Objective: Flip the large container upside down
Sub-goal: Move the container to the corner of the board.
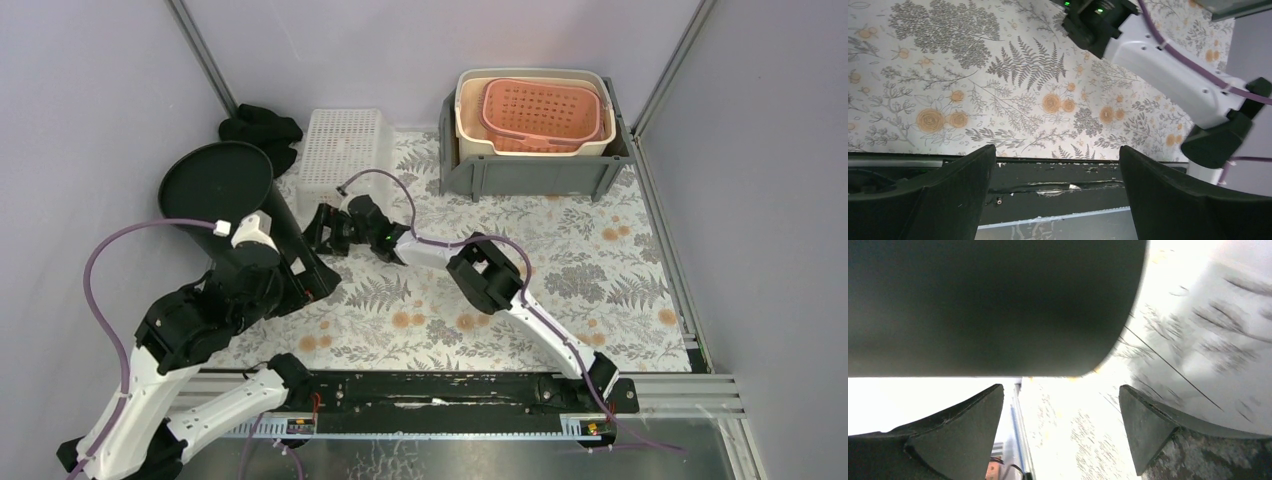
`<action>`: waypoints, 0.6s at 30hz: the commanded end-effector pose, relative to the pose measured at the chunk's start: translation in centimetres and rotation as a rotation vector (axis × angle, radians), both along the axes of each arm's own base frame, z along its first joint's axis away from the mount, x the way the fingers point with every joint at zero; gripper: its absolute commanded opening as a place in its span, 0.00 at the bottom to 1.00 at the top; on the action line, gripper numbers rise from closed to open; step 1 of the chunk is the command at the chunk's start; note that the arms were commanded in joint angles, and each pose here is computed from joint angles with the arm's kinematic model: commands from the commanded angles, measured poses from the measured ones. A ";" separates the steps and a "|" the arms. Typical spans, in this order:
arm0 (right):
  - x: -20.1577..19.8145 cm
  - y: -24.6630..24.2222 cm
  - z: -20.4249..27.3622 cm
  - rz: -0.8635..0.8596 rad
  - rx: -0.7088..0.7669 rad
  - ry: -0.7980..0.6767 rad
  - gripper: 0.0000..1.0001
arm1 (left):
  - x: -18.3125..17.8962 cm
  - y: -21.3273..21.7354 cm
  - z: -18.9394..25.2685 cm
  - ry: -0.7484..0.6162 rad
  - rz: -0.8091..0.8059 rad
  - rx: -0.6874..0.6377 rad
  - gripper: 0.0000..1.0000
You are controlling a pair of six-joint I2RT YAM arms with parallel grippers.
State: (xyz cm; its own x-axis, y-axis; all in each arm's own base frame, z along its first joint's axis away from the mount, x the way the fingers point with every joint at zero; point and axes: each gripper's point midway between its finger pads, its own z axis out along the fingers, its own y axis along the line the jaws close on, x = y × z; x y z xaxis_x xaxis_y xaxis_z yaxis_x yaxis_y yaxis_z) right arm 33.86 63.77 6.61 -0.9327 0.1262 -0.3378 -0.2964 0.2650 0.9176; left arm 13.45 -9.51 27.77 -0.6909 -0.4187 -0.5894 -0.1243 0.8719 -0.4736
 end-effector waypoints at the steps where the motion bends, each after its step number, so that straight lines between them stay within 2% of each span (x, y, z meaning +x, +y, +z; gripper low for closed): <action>1: 2.5 -3.7 6.2 -0.042 -0.007 -0.133 0.92 | 0.0 1.3 -0.9 0.006 0.066 0.030 1.00; 10: 10.3 -9.9 3.3 -0.250 -0.214 -0.115 0.92 | 0.6 0.5 -3.4 0.056 0.078 0.043 1.00; 16: 15.9 -14.5 2.8 -0.413 -0.290 -0.116 0.92 | 1.1 0.2 -6.3 0.107 0.102 0.080 1.00; 18: 16.9 -15.8 3.0 -0.426 -0.273 -0.096 0.92 | 1.3 0.5 -6.7 0.106 0.124 0.091 1.00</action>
